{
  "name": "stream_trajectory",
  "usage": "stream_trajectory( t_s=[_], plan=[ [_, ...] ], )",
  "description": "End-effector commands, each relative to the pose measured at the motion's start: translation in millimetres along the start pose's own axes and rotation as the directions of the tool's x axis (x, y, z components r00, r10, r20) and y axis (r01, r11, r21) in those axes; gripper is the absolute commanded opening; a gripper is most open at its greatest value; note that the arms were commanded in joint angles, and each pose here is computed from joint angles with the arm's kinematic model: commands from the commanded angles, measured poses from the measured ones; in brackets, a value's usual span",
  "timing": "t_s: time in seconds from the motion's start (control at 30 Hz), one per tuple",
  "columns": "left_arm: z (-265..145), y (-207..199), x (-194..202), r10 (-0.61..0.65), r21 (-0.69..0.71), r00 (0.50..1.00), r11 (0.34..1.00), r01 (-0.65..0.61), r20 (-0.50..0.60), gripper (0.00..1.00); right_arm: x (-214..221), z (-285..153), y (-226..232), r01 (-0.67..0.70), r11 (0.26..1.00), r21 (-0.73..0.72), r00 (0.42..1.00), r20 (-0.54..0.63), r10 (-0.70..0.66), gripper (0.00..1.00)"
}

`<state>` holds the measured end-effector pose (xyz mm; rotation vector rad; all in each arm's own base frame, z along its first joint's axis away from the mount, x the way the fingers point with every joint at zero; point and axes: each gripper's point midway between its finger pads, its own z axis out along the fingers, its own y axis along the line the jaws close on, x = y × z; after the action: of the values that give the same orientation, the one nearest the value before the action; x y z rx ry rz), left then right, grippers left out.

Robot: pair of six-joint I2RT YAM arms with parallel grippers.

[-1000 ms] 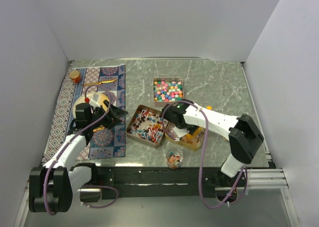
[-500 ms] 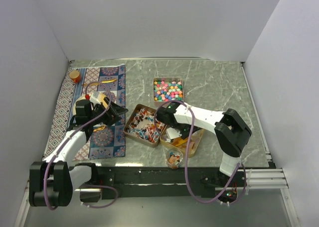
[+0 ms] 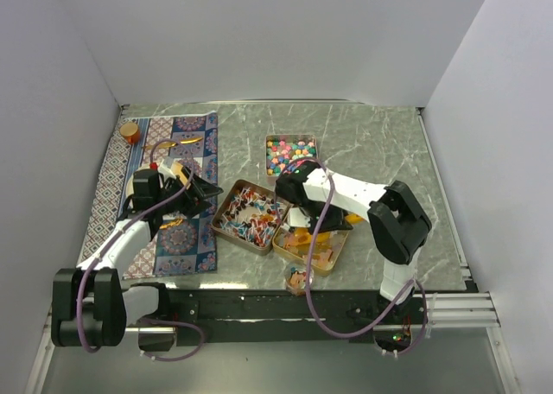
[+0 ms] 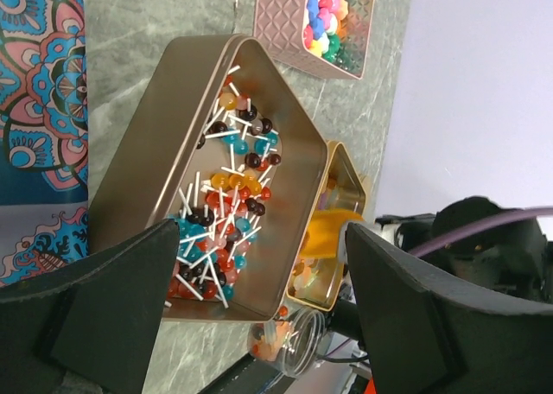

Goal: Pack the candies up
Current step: Scoop the fake candies from the storage box.

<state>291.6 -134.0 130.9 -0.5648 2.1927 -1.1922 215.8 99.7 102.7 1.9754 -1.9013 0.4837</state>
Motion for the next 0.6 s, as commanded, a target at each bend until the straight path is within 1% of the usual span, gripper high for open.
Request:
stream_trajectory(
  t_s=[0.0,0.17,0.27,0.33,0.4,0.5,0.57],
  plan=[
    [0,-22,-16,0.050,0.056,0.998,0.997,-0.051,0.026,0.83,-21,-14,-17,-0.143,0.989,0.045,0.983,0.121,0.136,0.00],
    [-1,-20,-14,0.044,0.049,0.999,0.998,-0.045,0.027,0.83,-29,-15,-20,-0.112,0.991,0.072,0.985,0.139,0.101,0.00],
    [-2,-18,-13,0.045,0.045,0.998,0.998,-0.047,0.032,0.84,-37,-8,-13,-0.065,0.994,0.082,0.987,0.155,0.051,0.00],
    [-3,-18,-14,0.046,0.043,0.998,0.998,-0.048,0.036,0.83,-39,-9,-14,-0.014,0.986,0.164,0.988,0.151,-0.011,0.00],
    [-3,-19,-15,0.052,0.038,0.998,0.998,-0.053,0.037,0.83,-44,0,-11,0.023,0.980,0.198,0.989,0.140,-0.051,0.00],
    [-2,-20,-16,0.061,0.034,0.998,0.998,-0.062,0.036,0.83,-45,9,-15,0.028,0.973,0.227,0.991,0.123,-0.058,0.00],
    [-2,-19,-16,0.060,0.030,0.998,0.998,-0.061,0.033,0.83,-51,10,-17,0.015,0.972,0.233,0.985,0.164,-0.055,0.00]
  ],
)
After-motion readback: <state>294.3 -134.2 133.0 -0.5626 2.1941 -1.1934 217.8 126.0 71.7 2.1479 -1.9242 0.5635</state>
